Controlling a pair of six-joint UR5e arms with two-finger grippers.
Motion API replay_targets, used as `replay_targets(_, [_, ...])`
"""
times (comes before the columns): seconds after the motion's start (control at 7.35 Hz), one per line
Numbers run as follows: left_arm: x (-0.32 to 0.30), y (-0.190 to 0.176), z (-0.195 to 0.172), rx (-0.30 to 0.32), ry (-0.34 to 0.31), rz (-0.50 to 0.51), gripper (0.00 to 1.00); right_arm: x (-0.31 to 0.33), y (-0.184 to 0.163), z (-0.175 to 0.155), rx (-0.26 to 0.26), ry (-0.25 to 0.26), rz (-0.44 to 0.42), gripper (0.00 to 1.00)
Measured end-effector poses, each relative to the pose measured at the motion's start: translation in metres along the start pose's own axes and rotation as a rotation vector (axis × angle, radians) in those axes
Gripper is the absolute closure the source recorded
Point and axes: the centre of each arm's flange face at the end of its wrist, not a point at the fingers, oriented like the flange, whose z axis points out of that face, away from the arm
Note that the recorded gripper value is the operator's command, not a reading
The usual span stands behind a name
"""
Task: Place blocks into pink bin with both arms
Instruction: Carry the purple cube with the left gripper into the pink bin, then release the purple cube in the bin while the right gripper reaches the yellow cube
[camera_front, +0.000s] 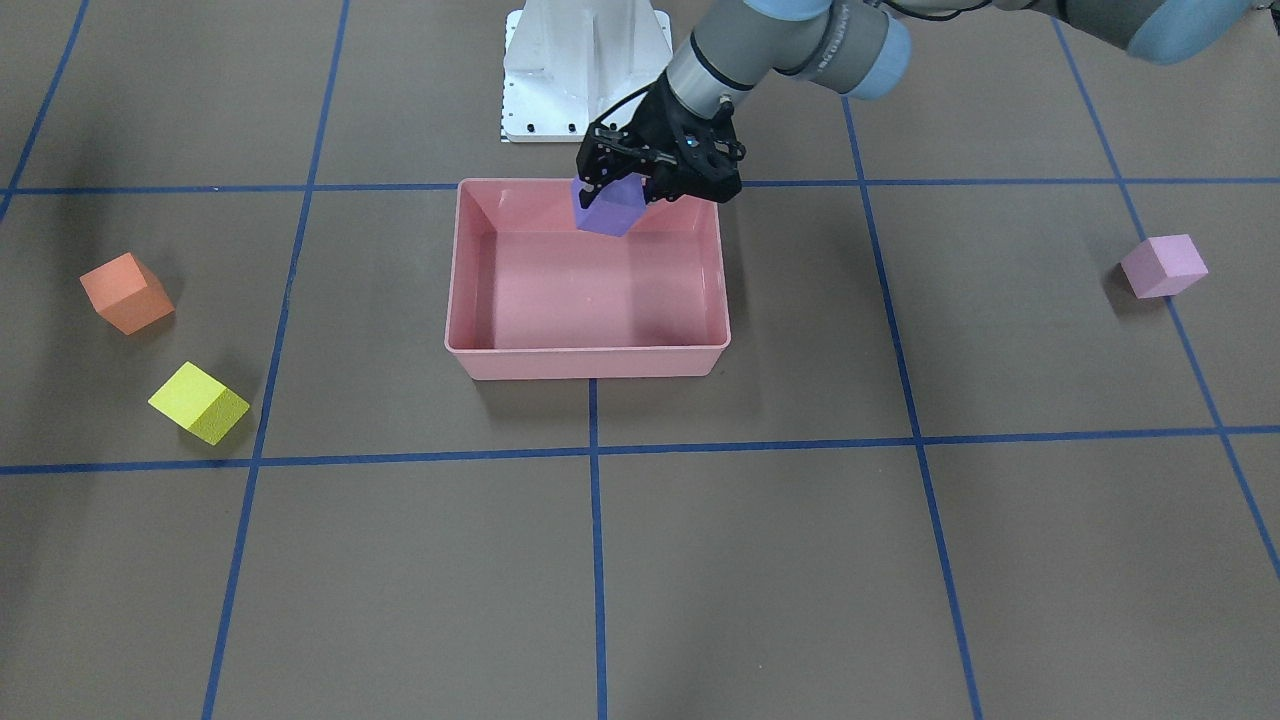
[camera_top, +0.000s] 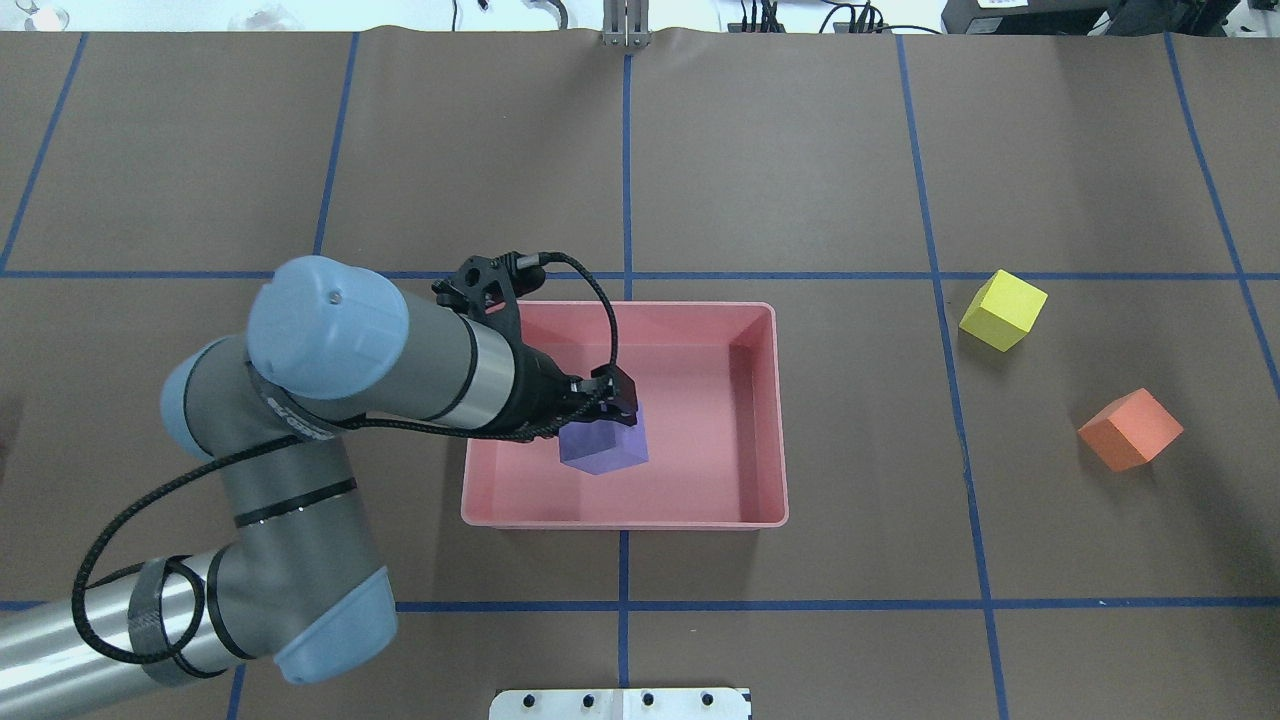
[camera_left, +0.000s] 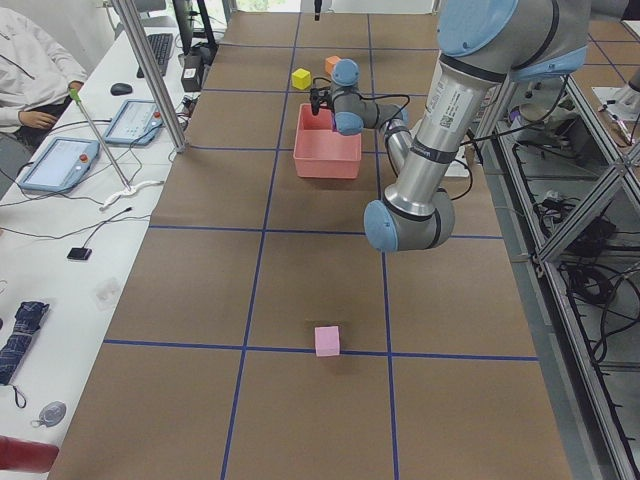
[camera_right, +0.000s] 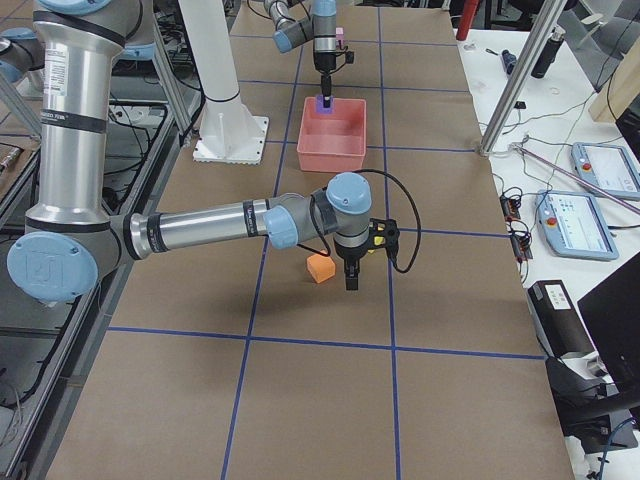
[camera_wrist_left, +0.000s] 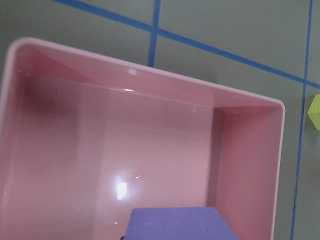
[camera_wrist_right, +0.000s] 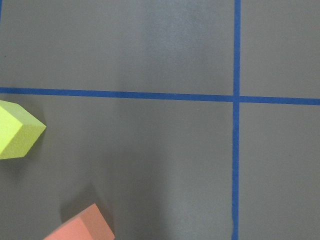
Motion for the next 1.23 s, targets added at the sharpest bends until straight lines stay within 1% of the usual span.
replay_targets(0.14, [0.006,0.013,0.008,0.016,-0.009,0.005,0.00,-0.022,0.001,0.014,0.018,-0.004,-0.034,0.00])
replay_targets(0.27, [0.008,0.018,0.012,0.024,-0.015,0.007,0.00,-0.042,0.003,0.029,0.042,0.009,-0.095,0.03])
replay_targets(0.41, [0.007,0.020,0.014,0.026,-0.018,0.008,0.00,-0.063,0.002,0.041,0.063,0.014,-0.150,0.02])
replay_targets(0.68, [0.005,0.020,0.016,0.029,-0.023,0.010,0.00,-0.109,-0.012,0.050,0.092,-0.016,-0.249,0.02])
replay_targets(0.82, [0.005,0.020,0.016,0.029,-0.024,0.012,0.00,-0.133,-0.018,0.059,0.093,-0.033,-0.343,0.02])
replay_targets(0.95, [0.004,0.020,0.017,0.030,-0.026,0.013,0.00,-0.151,-0.023,0.073,0.086,-0.041,-0.466,0.02])
replay_targets(1.09, [0.004,0.020,0.017,0.030,-0.027,0.013,0.00,-0.161,-0.027,0.088,0.074,-0.042,-0.563,0.02])
replay_targets(1.23, [0.004,0.020,0.017,0.030,-0.027,0.013,0.00,-0.165,-0.030,0.102,0.059,-0.037,-0.628,0.02])
